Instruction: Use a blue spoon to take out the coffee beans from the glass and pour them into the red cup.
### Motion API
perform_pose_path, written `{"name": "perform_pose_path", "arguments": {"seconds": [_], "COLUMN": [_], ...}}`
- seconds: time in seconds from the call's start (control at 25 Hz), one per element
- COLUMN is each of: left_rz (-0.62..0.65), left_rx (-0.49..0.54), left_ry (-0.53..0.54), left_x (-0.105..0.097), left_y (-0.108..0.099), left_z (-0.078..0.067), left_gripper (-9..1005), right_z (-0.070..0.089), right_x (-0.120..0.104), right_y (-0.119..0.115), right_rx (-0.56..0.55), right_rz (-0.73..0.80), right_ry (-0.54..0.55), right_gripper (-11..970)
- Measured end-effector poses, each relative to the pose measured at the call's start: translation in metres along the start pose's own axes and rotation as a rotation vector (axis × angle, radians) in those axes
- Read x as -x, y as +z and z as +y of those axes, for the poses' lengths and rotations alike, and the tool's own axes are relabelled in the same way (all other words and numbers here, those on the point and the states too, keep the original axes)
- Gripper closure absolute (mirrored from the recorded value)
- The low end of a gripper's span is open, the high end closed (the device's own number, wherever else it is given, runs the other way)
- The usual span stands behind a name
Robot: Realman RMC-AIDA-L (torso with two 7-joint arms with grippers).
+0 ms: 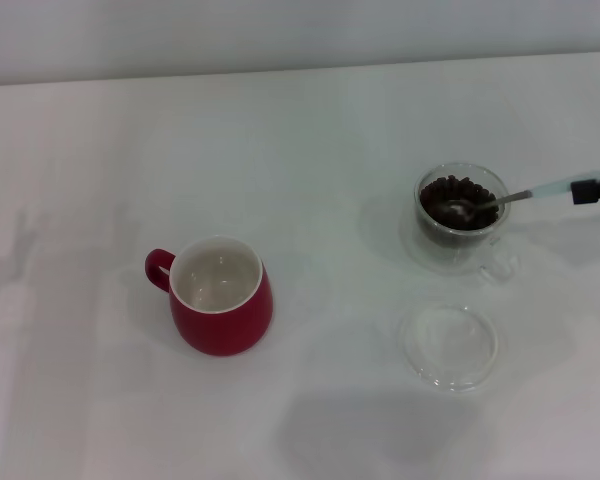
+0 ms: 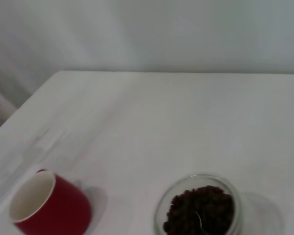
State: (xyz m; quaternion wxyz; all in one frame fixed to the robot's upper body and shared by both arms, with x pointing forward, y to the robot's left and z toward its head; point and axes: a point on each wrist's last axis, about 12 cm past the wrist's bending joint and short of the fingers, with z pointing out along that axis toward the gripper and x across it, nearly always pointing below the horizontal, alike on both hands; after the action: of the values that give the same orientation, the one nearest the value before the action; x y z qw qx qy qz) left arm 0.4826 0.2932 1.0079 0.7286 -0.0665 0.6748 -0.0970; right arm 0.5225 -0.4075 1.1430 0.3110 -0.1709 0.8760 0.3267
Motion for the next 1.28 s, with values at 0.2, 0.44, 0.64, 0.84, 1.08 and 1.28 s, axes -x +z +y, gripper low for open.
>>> {"name": "perform_pose_path", "arguments": {"seconds": [0.2, 0.44, 0.64, 0.84, 1.08, 1.28], "left_rz": [0.001, 0.001, 0.001, 0.003, 0.002, -0.001], "left_rx": [0.002, 0.001, 0.001, 0.002, 0.002, 0.001], "left_ry": [0.009, 0.012, 0.013, 0.02, 0.022, 0.022], "left_x": [0.0, 0.001, 0.001, 0.001, 0.001, 0.002], "left_y": [0.0, 0.001, 0.001, 0.001, 0.001, 0.002], "left_z": [0.002, 0.003, 0.003, 0.004, 0.005, 0.004], "left_gripper": [105, 105, 104, 104, 104, 104], "right_z": [-0.005, -0.004, -0.001, 0.001, 0.0, 0.0], "right_x": [0.001, 0.003, 0.007, 0.012, 0.016, 0.016], "right_y": [-0.005, -0.004, 0.001, 0.004, 0.001, -0.001], "right_rx": [-0.027, -0.026, -0.014, -0.008, -0.019, -0.014], "right_rz": [0.026, 0.047, 0.088, 0.106, 0.094, 0.099], "right_ry": [0.054, 0.073, 0.073, 0.104, 0.232, 0.271], "right_gripper": [821, 822, 822, 821, 821, 822]}}
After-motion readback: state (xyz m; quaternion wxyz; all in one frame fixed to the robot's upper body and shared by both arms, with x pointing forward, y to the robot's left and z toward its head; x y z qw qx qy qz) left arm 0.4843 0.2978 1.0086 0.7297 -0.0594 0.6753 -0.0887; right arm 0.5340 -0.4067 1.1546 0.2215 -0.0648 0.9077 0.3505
